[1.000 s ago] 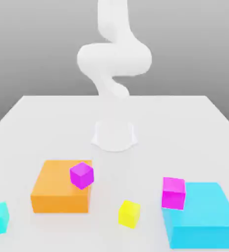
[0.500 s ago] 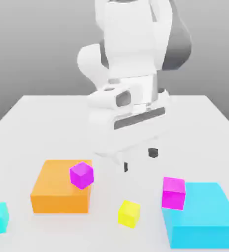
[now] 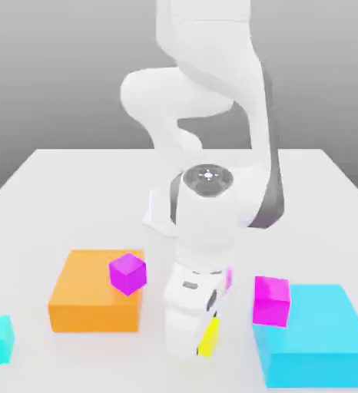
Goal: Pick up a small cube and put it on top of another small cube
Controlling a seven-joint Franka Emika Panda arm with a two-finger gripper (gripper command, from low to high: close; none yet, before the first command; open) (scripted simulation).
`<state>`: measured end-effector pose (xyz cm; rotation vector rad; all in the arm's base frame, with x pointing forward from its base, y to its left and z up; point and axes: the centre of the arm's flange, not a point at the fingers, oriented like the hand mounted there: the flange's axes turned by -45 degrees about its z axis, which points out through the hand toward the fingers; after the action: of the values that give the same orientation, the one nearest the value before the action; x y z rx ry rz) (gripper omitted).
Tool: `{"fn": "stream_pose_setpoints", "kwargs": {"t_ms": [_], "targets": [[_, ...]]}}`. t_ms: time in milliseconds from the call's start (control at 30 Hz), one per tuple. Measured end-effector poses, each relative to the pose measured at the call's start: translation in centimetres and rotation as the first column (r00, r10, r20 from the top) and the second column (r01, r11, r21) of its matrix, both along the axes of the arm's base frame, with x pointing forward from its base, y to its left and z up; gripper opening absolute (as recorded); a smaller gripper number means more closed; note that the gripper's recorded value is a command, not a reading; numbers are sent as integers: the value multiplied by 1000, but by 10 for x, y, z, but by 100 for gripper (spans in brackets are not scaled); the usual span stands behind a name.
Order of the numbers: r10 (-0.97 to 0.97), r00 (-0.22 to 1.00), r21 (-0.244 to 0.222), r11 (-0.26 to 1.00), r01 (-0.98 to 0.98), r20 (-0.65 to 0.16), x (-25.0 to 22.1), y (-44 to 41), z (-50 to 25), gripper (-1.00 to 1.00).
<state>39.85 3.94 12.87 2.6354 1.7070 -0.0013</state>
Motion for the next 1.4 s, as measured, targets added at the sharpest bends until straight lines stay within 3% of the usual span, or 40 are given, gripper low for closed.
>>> {"fn": "stream_pose_setpoints", "kwargs": {"t_ms": [333, 667, 900, 1033, 1167, 1300, 1400], "targets": [[0, 1000, 1, 1000, 0, -2, 0, 0, 53, -100], [-17, 907, -15, 1000, 12, -421, -69, 44, 26, -100], [29, 774, -31, 998, -63, -633, -109, 82, 35, -100], [199, 811, 6, 972, -235, -550, -88, 117, 88, -100], [293, 902, 23, 953, -301, -319, -39, 115, 138, -100], [353, 934, 11, 935, -353, -61, 2, 107, 183, -100], [363, 932, 7, 932, -363, -10, 10, 107, 162, -100]]}}
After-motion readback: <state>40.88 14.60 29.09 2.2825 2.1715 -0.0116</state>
